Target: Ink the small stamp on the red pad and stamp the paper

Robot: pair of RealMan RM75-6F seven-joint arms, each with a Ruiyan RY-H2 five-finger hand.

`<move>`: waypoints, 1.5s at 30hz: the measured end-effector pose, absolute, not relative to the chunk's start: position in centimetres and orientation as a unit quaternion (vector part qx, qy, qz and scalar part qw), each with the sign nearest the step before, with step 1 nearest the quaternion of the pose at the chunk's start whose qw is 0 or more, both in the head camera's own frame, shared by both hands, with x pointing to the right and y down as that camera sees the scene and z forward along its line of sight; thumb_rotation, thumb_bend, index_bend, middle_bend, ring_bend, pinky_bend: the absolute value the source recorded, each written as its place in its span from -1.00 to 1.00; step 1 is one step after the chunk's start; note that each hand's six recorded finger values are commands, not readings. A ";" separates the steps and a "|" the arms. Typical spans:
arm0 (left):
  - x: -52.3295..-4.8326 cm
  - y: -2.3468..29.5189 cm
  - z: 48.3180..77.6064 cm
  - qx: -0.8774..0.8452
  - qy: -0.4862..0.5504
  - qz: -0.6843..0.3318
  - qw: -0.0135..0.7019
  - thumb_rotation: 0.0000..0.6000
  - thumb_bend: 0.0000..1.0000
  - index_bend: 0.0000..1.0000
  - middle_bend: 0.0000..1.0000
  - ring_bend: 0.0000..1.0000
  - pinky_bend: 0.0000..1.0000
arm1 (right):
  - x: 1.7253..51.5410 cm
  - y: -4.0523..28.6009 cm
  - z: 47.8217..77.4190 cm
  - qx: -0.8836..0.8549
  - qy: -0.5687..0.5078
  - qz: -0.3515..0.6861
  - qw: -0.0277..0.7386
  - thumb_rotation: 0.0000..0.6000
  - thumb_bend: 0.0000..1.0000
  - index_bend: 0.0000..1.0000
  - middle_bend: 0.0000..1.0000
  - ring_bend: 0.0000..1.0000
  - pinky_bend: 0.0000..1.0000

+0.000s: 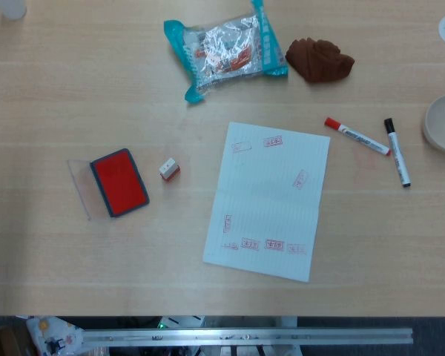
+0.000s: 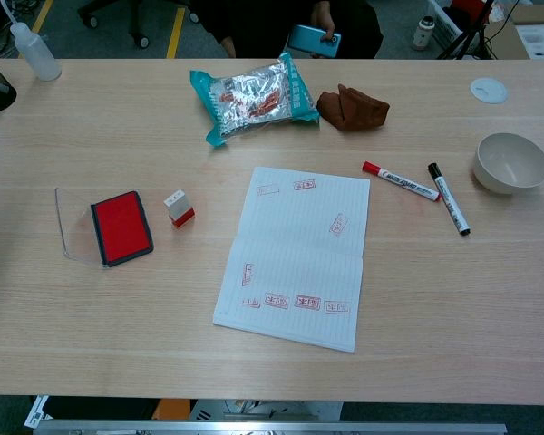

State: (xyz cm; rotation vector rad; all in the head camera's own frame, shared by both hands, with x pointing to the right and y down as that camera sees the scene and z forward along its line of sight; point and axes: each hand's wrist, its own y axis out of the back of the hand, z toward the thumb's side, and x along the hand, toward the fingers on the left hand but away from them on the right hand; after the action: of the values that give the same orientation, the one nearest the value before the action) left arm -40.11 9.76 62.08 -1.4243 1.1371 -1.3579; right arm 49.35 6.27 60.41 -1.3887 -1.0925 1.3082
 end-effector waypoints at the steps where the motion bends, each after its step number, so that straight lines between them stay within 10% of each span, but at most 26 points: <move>1: -40.1 9.7 62.1 -0.568 0.453 -0.542 0.421 1.00 -0.50 -0.76 -0.82 -0.78 -0.63 | 49.3 6.3 60.4 -0.563 -0.442 0.530 0.454 1.00 -0.59 -0.59 -0.34 -0.64 -0.65; 20: -39.2 8.5 61.5 -0.585 0.454 -0.516 0.430 1.00 -0.50 -0.75 -0.82 -0.76 -0.61 | 49.2 6.3 60.4 -0.563 -0.446 0.526 0.455 1.00 -0.59 -0.59 -0.34 -0.64 -0.65; 26: -37.8 7.0 61.6 -0.617 0.443 -0.497 0.419 1.00 -0.50 -0.75 -0.76 -0.62 -0.26 | 49.2 6.1 60.4 -0.563 -0.445 0.527 0.456 1.00 -0.59 -0.59 -0.34 -0.64 -0.65; 37: -33.0 3.6 61.3 -0.668 0.413 -0.446 0.429 1.00 -0.50 -0.63 -0.03 0.26 0.86 | 49.2 5.6 60.4 -0.562 -0.443 0.528 0.458 1.00 -0.59 -0.59 -0.34 -0.64 -0.65; 45: -29.9 2.7 62.3 -0.674 0.370 -0.450 0.454 1.00 -0.50 -0.53 0.61 0.72 1.00 | 49.3 5.2 60.8 -0.567 -0.436 0.530 0.456 1.00 -0.59 -0.59 -0.34 -0.64 -0.65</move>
State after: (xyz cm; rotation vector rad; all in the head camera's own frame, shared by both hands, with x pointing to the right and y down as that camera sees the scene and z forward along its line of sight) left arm -29.94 2.73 62.27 -1.6639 0.9118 -1.1101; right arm 49.32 5.19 60.85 -1.3983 -1.0753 1.3068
